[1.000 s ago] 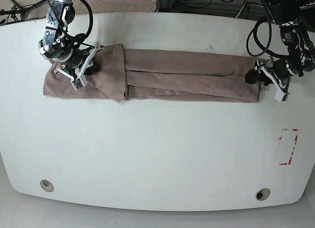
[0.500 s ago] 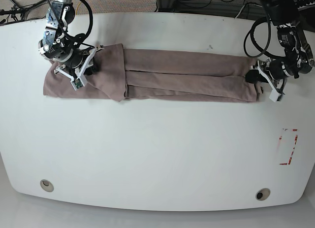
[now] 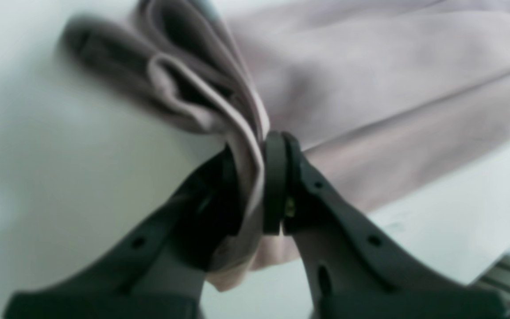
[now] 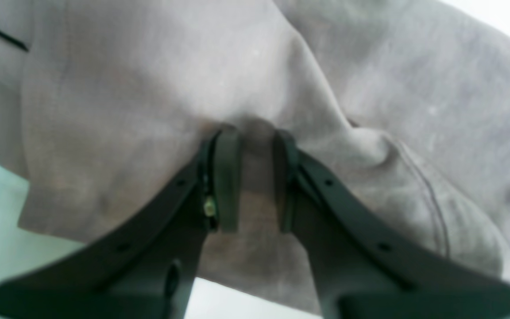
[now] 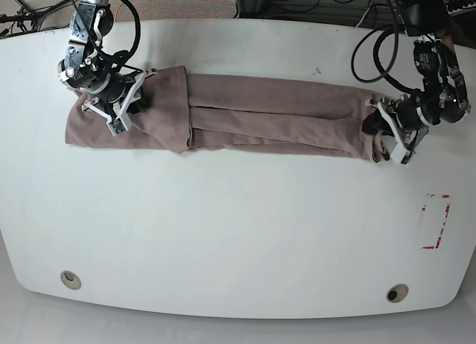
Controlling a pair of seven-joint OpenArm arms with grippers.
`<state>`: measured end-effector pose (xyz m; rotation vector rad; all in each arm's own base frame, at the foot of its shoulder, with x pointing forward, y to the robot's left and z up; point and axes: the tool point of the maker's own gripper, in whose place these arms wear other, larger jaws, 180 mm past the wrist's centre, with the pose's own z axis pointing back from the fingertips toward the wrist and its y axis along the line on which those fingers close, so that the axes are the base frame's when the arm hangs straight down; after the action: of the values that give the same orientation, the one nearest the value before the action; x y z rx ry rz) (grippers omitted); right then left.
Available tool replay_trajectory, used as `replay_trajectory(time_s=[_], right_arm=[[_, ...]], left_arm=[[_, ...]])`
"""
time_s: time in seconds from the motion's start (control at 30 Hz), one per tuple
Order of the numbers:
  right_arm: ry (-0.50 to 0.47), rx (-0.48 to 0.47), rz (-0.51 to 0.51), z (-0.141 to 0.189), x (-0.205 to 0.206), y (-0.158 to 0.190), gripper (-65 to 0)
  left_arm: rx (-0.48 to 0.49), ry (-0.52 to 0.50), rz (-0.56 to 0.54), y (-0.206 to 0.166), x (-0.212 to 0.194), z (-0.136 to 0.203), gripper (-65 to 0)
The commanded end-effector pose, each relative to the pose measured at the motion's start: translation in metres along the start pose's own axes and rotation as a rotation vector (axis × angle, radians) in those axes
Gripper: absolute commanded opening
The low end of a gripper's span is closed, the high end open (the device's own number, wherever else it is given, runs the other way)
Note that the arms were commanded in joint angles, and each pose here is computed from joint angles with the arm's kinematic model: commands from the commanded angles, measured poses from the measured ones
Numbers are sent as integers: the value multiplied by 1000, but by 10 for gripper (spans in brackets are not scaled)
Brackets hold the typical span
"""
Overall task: Fold the T-shirt properly
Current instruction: 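Lift and fold the held end toward the right gripper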
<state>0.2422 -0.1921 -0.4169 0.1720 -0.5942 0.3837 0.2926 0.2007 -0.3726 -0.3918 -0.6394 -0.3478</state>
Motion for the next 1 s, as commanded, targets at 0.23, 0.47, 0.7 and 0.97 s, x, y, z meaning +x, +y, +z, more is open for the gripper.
replay_trajectory(time_s=[0.23, 0.47, 0.7, 0.97], right_arm=[[-4, -13, 9, 3, 3, -5, -520], [-4, -12, 8, 2, 3, -4, -520], [-7, -13, 9, 3, 4, -4, -520], [-7, -13, 9, 3, 4, -4, -520]], left_arm=[[-106, -72, -413, -96, 62, 10, -600], [-232, -59, -498, -152, 58, -6, -599], [-219, -16, -540, -171, 53, -24, -596], [-205, -16, -542, -179, 55, -30, -596]])
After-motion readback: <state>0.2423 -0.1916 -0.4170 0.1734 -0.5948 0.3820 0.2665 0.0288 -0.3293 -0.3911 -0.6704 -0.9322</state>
